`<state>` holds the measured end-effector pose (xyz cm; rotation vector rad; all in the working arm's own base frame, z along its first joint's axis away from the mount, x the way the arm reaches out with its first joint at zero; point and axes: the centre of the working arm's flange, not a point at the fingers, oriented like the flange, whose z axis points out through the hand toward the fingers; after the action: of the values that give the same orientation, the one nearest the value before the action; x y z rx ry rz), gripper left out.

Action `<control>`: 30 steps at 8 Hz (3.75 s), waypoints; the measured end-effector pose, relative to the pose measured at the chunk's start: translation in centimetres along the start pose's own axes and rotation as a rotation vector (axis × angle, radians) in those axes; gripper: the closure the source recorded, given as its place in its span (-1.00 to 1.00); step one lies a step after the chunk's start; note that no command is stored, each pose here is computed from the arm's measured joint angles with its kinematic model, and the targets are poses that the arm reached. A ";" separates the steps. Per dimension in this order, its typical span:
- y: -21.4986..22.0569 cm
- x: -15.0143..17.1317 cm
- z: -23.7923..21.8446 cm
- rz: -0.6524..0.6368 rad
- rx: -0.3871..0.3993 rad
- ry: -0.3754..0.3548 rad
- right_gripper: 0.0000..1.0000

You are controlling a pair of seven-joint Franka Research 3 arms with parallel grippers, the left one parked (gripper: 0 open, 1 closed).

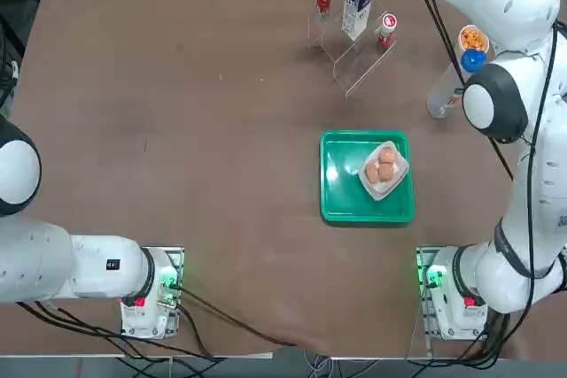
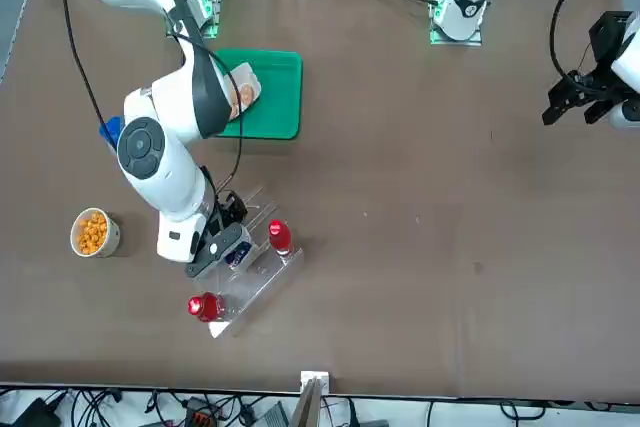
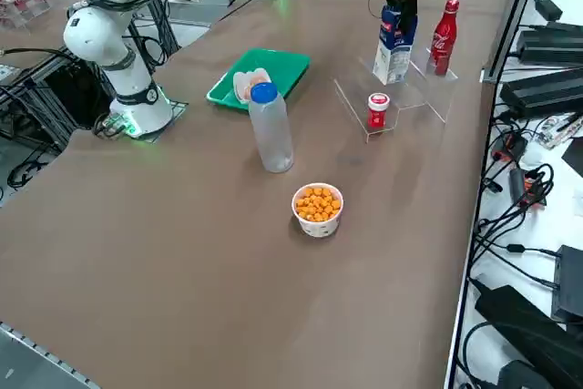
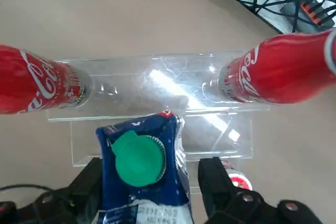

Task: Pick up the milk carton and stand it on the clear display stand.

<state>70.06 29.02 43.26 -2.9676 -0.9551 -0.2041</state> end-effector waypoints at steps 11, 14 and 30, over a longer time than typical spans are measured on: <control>0.7 -1.1 -9.8 0.042 -0.030 0.073 -1.00; 3.8 -5.4 -18.1 0.145 -0.061 0.044 -1.00; 10.0 -26.1 -25.2 0.643 -0.020 -0.099 -1.00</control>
<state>51.93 4.31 65.14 -3.1313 0.0324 -0.0501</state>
